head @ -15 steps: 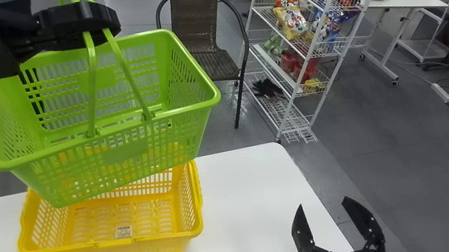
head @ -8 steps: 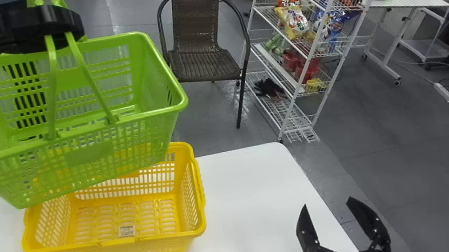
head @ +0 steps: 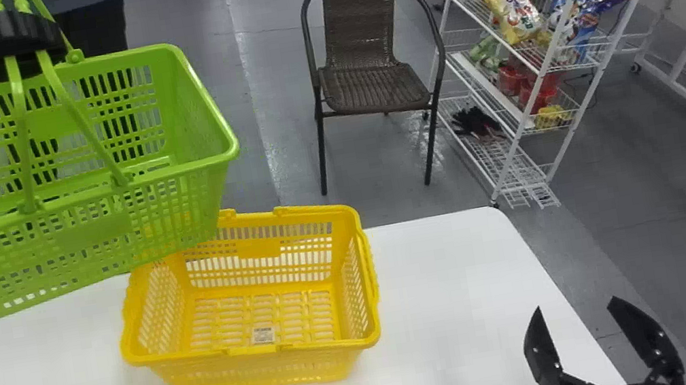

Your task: Grasp handle with right gripper to insert into left gripper then lift and swing left to center

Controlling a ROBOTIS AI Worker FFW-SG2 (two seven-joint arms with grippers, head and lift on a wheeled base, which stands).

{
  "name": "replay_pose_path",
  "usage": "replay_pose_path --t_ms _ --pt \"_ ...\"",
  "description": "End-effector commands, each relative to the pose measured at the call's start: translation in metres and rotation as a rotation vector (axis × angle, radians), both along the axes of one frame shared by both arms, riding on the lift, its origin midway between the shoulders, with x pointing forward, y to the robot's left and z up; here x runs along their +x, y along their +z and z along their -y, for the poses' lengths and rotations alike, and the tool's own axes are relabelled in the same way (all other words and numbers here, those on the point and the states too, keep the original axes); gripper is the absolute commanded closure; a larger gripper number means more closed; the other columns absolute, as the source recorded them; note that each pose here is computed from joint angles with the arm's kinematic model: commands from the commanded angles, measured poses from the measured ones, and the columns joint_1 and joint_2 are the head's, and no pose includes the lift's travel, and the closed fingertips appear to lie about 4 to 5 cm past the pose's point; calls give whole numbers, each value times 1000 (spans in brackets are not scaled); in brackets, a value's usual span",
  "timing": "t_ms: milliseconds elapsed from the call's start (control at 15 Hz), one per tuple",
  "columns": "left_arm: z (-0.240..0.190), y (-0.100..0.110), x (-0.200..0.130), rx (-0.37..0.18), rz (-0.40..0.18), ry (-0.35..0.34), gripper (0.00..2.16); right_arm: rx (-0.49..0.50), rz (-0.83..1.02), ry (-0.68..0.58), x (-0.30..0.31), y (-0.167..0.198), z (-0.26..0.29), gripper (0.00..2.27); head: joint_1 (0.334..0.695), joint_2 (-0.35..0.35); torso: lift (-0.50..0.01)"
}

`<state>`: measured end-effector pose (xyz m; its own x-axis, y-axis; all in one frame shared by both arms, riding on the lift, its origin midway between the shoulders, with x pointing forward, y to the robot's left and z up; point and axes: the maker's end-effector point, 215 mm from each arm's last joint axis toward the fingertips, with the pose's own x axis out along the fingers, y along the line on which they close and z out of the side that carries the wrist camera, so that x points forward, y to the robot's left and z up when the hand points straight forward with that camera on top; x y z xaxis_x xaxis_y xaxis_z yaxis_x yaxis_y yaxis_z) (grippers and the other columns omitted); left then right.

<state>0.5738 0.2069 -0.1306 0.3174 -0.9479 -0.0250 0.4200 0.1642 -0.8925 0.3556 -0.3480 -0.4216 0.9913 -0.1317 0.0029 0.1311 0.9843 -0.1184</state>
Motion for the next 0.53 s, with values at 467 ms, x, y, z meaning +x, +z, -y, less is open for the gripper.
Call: replay_pose_path --t_ms 467 --pt "-164 -19 -53 -2 -28 223 1976 4 -2 -1 3 -3 -1 110 695 -28 0"
